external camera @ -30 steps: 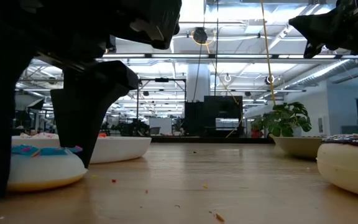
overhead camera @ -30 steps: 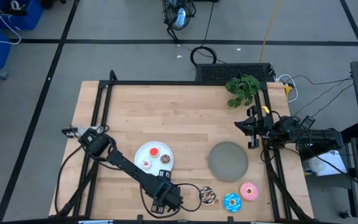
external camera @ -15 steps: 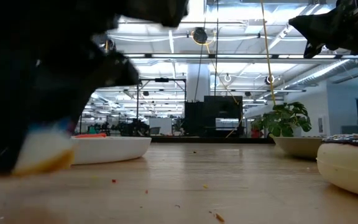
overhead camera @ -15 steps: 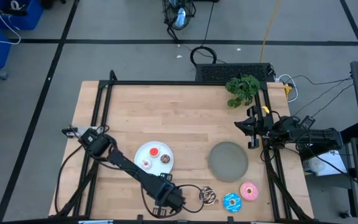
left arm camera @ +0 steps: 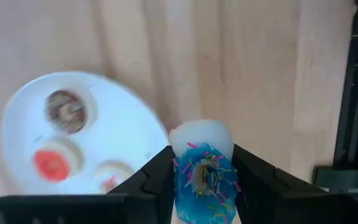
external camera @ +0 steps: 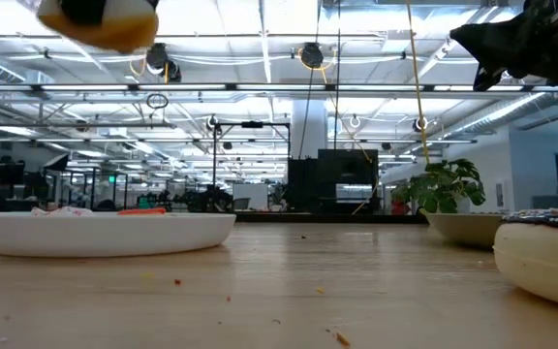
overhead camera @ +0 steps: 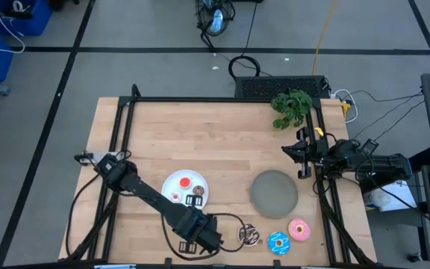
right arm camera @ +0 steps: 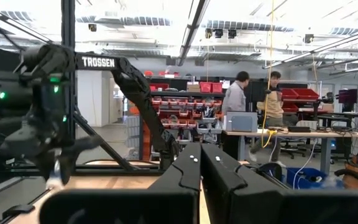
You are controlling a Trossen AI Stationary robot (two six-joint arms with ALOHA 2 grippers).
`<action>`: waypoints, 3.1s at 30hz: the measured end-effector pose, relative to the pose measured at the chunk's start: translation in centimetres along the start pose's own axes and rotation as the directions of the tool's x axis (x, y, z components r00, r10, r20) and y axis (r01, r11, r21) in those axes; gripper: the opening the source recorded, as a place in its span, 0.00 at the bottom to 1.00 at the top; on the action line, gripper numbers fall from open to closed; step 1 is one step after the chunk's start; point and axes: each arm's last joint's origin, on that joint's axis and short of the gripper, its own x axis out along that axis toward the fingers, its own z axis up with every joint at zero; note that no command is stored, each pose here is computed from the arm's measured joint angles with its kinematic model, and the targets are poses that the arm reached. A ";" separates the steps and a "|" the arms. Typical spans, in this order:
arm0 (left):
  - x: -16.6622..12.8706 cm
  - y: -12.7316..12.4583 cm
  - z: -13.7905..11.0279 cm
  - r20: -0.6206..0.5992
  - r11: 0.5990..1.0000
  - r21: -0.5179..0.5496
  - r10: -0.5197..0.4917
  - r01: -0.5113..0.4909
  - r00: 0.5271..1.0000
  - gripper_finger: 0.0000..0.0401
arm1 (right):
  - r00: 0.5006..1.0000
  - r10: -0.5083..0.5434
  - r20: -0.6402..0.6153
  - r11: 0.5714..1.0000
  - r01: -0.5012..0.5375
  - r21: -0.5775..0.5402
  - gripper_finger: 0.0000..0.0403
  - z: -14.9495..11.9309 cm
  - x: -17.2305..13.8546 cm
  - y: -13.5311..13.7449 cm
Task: Pick & Place donuts
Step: Put the small blue donut on the white plate
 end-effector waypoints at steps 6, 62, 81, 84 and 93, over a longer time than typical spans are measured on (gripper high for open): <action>-2.1 0.5 -0.6 0.028 1.000 -0.008 -0.007 0.008 1.000 0.34 | 1.000 0.000 0.001 1.000 0.000 0.000 0.00 0.0 0.0 0.0; -1.8 8.7 1.3 0.054 0.985 -0.007 0.170 -0.170 0.984 0.34 | 1.000 0.003 0.025 1.000 -0.003 0.008 0.00 0.2 0.0 0.0; 3.9 8.1 -3.8 0.057 0.987 -0.132 0.098 -0.089 0.994 0.34 | 1.000 0.003 0.027 1.000 -0.004 0.008 0.00 0.3 0.1 0.0; 3.9 8.4 -5.2 0.126 0.980 -0.194 0.074 -0.048 0.989 0.34 | 1.000 0.003 0.026 1.000 -0.003 0.008 0.00 0.3 0.1 0.0; 5.6 9.6 -5.8 0.166 0.939 -0.343 0.033 0.027 0.986 0.34 | 1.000 0.002 0.031 1.000 -0.002 0.008 0.00 0.3 0.1 0.0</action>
